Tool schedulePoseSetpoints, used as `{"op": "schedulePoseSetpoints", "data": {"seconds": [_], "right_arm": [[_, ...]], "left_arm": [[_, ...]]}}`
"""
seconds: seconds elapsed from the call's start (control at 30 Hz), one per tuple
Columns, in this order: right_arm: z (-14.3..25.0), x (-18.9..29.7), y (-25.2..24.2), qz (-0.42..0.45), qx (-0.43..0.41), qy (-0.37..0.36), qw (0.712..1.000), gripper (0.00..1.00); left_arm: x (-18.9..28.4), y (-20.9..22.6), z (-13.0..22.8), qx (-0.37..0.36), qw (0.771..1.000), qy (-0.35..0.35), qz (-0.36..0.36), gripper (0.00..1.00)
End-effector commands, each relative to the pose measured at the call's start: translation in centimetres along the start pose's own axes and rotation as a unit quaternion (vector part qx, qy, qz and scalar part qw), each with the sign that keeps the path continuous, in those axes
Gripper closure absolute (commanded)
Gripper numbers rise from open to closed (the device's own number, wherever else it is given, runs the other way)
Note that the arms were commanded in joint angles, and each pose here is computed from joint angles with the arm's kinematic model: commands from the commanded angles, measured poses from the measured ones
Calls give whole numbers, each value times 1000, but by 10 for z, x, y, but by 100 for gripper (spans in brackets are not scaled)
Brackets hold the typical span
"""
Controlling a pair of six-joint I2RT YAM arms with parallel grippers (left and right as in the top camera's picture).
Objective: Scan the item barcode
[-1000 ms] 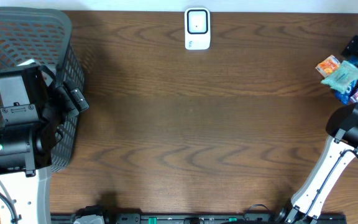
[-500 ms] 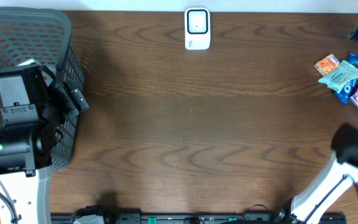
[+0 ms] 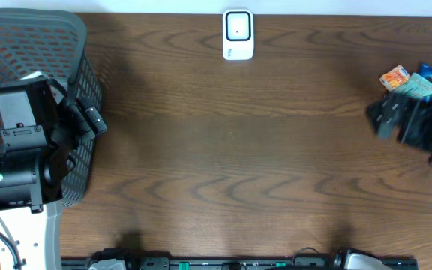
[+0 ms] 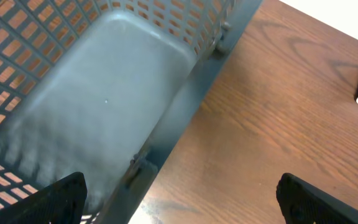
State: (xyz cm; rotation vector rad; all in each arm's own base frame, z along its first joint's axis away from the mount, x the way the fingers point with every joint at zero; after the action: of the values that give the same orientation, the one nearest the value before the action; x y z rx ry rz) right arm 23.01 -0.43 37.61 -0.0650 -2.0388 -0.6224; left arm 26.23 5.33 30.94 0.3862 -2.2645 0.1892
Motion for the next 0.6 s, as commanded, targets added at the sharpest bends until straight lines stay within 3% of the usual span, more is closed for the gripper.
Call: {"op": "schedulePoseSetpoints", "data": {"seconds": [0.0,0.2,0.57], "right_arm": [[31,0,1,-15,7,19,1000,1],[57,6,-6,-15,1,15,1000,1],[62,13,-5,-18,7,0,1000,1]], "left_arm": [[4,2,-4,5,1000,-7,-5,2],[4,2,-4,5,1000,-7,-5,2],[4,2,-4,5,1000,-7,-5,2]]}}
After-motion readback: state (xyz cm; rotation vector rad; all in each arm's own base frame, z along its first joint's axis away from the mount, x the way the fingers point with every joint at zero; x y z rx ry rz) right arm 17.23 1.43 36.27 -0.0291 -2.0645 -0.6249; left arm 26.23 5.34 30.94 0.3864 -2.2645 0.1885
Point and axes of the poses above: each gripper's point midway between its finger pads, its own x axis back along the fingers, its own y axis along the line the jaws close on, z = x × y, the point moved 2 cm from there along x, back along the fingers, and after that the axes turned 9 degrees about -x, right-handed, at the moved point
